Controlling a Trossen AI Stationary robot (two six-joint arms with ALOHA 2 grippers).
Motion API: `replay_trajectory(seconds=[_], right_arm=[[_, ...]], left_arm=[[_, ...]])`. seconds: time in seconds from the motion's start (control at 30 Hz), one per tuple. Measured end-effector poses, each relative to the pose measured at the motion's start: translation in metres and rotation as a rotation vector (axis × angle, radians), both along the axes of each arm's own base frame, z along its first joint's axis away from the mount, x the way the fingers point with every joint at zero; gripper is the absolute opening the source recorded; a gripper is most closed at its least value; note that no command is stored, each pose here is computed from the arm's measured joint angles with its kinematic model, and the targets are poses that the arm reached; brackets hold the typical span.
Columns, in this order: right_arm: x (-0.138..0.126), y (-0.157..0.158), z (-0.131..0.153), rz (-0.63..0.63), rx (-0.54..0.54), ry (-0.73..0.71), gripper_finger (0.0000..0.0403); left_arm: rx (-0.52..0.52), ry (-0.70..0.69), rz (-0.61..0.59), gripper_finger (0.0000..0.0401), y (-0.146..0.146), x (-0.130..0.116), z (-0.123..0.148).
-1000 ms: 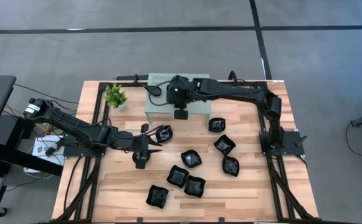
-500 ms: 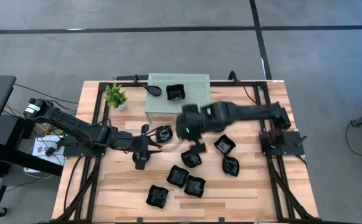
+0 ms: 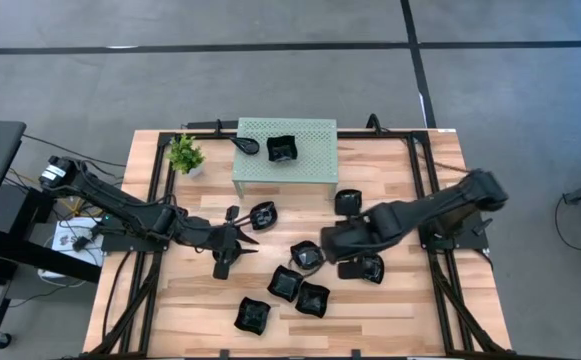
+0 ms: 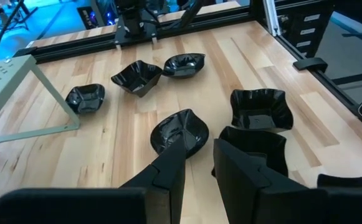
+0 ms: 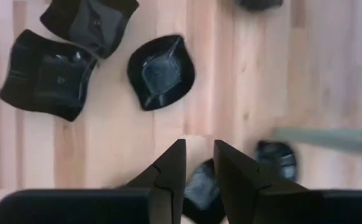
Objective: Pick & Place Mini shaped plates
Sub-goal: Stack the distorted square plate on top of the other distorted square plate on the shelf
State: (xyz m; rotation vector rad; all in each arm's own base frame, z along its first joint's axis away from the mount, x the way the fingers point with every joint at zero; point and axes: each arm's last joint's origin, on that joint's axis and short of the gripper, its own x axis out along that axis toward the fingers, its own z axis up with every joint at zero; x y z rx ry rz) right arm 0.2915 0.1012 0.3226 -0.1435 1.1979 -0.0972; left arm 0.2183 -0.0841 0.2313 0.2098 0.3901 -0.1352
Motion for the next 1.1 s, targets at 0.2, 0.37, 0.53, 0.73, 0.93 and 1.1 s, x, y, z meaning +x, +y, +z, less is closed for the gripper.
replay_trajectory(seconds=[0.2, 0.37, 0.53, 0.73, 0.93, 1.1], right_arm=[[-0.048, -0.019, -0.055, -0.245, 0.1, -0.078, 0.0077], [-0.074, -0.03, -0.096, -0.406, 0.107, -0.081, 0.0077], [-0.08, -0.035, -0.117, -0.463, 0.091, -0.071, 0.0077], [-0.061, -0.044, -0.123, -0.528, 0.107, -0.157, 0.0077], [-0.05, -0.059, -0.141, -0.642, 0.116, -0.088, 0.0077], [-0.045, -0.059, -0.156, -0.702, 0.214, 0.019, 0.0077]], left_arm=[[0.001, -0.003, 0.0, 0.0085, 0.0, 0.0, 0.0], [-0.007, -0.025, 0.008, 0.0085, 0.001, 0.001, 0.002], [-0.01, -0.035, 0.009, 0.0085, 0.001, 0.002, 0.003], [-0.011, -0.038, 0.01, 0.0085, 0.001, 0.002, 0.004], [-0.013, -0.04, 0.01, 0.0085, 0.001, 0.002, 0.004], [-0.013, -0.041, 0.009, 0.0085, 0.001, 0.002, 0.004]])
